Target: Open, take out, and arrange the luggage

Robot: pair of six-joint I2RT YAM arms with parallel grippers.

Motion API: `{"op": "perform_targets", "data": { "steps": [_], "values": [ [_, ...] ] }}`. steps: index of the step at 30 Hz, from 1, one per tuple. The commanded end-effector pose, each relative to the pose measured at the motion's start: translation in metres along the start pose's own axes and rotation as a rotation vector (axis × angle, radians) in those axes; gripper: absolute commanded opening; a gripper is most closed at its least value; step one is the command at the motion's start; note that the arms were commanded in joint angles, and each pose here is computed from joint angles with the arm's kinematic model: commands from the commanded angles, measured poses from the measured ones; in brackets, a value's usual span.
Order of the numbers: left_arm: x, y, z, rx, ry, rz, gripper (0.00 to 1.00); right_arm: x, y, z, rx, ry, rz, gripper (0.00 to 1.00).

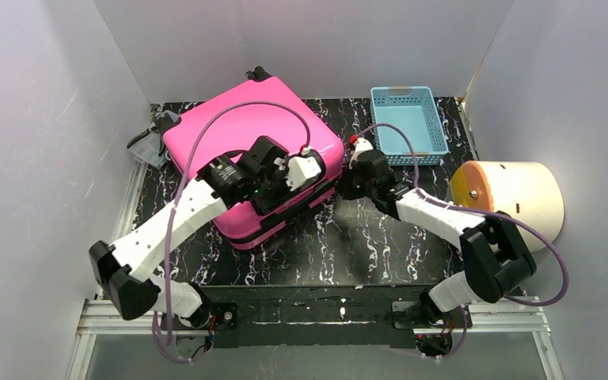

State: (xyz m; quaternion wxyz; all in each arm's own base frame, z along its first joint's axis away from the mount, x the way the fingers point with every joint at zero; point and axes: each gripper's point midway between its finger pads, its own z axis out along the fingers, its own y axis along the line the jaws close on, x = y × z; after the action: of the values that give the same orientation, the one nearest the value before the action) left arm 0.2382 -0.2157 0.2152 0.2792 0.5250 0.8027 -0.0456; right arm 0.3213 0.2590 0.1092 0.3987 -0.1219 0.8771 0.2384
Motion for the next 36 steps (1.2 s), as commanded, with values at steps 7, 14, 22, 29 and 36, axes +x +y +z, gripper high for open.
{"op": "perform_targets", "data": {
  "steps": [7, 14, 22, 29, 36],
  "values": [
    [0.089, -0.047, -0.072, 0.177, 0.091, 0.209, 0.00, -0.060, -0.036, -0.027, 0.016, -0.098, -0.147, 0.01],
    [0.068, -0.041, -0.069, 0.157, 0.020, 0.224, 0.00, -0.051, -0.024, -0.029, -0.066, -0.053, -0.203, 0.01],
    [-0.074, -0.014, -0.042, 0.043, -0.179, 0.135, 0.68, -0.052, -0.019, -0.026, -0.092, -0.081, -0.171, 0.01],
    [-0.116, -0.003, 0.000, -0.048, -0.127, 0.118, 0.77, -0.046, -0.018, -0.023, -0.110, -0.083, -0.157, 0.01],
    [-0.106, 0.009, 0.018, -0.124, -0.047, 0.094, 0.68, -0.047, -0.016, -0.020, -0.120, -0.080, -0.157, 0.01]
  ]
}}
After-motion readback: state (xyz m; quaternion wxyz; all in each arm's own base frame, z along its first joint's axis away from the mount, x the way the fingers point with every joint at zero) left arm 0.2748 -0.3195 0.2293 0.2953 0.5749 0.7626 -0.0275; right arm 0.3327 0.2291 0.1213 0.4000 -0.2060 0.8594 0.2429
